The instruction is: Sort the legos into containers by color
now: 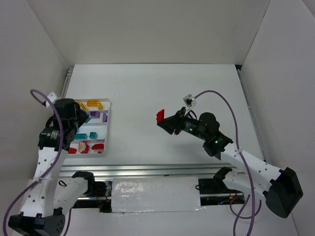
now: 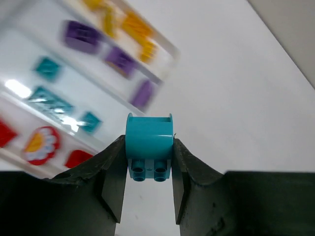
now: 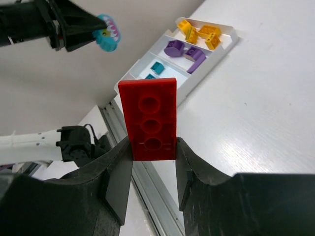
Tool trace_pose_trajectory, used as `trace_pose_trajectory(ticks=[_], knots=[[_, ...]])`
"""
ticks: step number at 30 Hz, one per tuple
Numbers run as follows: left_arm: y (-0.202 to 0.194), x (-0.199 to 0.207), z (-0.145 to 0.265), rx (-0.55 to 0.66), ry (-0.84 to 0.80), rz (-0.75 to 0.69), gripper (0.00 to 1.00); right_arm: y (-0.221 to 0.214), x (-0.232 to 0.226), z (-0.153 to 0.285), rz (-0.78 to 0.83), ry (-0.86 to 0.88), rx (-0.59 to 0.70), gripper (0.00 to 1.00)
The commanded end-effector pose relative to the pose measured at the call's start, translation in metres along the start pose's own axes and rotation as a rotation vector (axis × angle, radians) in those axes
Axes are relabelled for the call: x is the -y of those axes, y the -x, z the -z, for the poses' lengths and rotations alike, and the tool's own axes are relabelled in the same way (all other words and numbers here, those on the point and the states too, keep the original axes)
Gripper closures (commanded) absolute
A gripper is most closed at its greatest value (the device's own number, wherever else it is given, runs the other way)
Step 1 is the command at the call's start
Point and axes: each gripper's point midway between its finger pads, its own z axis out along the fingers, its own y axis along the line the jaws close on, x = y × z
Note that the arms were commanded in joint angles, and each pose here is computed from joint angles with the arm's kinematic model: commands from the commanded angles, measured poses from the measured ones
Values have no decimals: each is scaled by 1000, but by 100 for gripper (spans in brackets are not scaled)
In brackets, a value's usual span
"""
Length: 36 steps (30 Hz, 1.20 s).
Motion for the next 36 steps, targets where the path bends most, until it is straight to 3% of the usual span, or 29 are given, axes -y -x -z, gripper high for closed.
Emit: trace_pose_trajectory(ticks=[1, 5, 11, 18, 24, 25, 27, 30, 36], knots=[[20, -102, 7, 189, 446, 189, 100, 18, -1, 1, 10, -43, 40, 100], [14, -134, -24, 230, 528, 312, 100, 6, -1, -5, -9, -21, -3, 100], [-12, -169, -76, 85, 618, 364, 100, -7, -4, -17, -34, 12, -63, 100], [-13, -191, -101, 58, 576, 421, 84, -17, -13, -21, -33, 54, -108, 100], [-11, -196, -111, 37, 536, 465, 62, -27, -17, -30, -35, 72, -161, 100], [-13, -198, -113, 29, 536, 472, 45, -30, -19, -32, -30, 83, -176, 100], [-13, -201, -113, 26, 539, 495, 25, -33, -20, -35, -28, 87, -192, 100], [-12, -199, -114, 10, 526, 495, 15, -39, -22, -40, -26, 88, -217, 100], [11, -171, -95, 48, 410, 428, 8, -57, -16, -66, -32, 43, -298, 100]])
